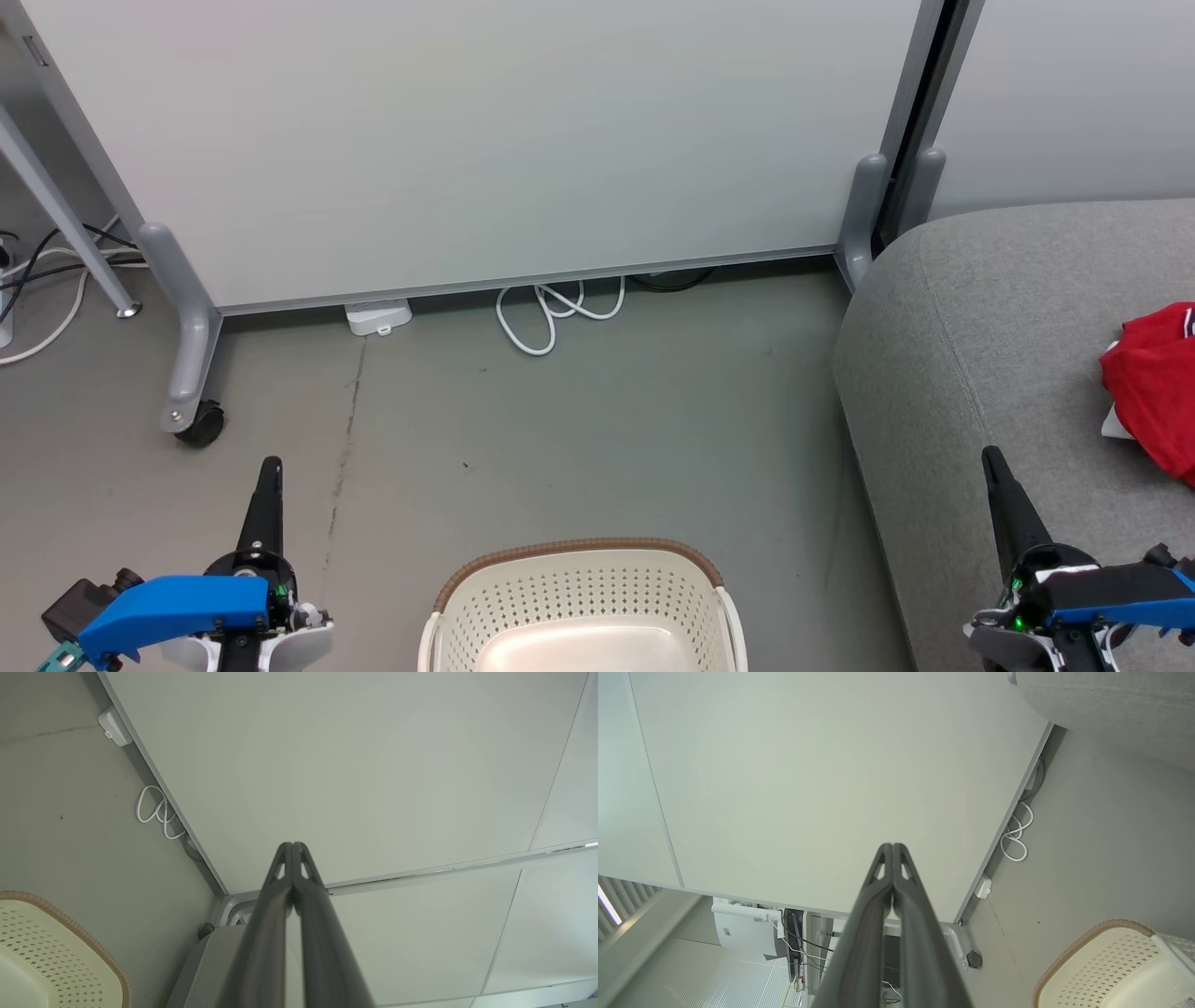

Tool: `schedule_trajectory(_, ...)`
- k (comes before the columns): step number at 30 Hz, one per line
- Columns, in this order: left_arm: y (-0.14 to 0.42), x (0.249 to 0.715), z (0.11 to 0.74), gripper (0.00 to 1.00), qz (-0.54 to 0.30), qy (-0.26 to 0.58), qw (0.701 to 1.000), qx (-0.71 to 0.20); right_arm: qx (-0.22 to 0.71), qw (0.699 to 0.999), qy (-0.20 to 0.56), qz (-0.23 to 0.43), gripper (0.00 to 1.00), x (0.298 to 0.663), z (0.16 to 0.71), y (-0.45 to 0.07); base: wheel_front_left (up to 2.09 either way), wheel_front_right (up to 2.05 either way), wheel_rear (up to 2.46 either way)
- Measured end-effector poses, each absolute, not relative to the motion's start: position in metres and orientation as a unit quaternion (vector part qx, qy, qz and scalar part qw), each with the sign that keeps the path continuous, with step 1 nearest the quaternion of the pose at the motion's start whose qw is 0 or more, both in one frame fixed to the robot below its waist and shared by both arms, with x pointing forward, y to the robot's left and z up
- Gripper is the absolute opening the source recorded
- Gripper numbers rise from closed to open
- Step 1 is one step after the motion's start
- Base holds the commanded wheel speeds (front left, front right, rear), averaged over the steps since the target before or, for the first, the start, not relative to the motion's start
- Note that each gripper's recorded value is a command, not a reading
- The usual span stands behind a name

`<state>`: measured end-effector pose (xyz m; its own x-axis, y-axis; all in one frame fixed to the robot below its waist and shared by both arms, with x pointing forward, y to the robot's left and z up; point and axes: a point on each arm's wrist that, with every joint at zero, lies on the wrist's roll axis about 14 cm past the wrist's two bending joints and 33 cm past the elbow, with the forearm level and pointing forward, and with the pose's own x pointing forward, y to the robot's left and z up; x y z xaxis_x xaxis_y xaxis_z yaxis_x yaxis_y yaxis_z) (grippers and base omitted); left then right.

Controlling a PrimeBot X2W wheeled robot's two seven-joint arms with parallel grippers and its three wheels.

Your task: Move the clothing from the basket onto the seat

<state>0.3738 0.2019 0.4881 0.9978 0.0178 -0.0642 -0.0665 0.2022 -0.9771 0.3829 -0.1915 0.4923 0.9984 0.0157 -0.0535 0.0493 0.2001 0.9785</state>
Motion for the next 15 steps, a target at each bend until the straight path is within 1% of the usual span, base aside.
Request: schedule_trajectory(15,0.2004,0.3809,0.4957,0.00,0.016,0.013,0.740,-0.672,0.673,0.739,0.015,-0.008,0.00,0.3851,0.4978,-0.1952,0.00,0.00,0.00)
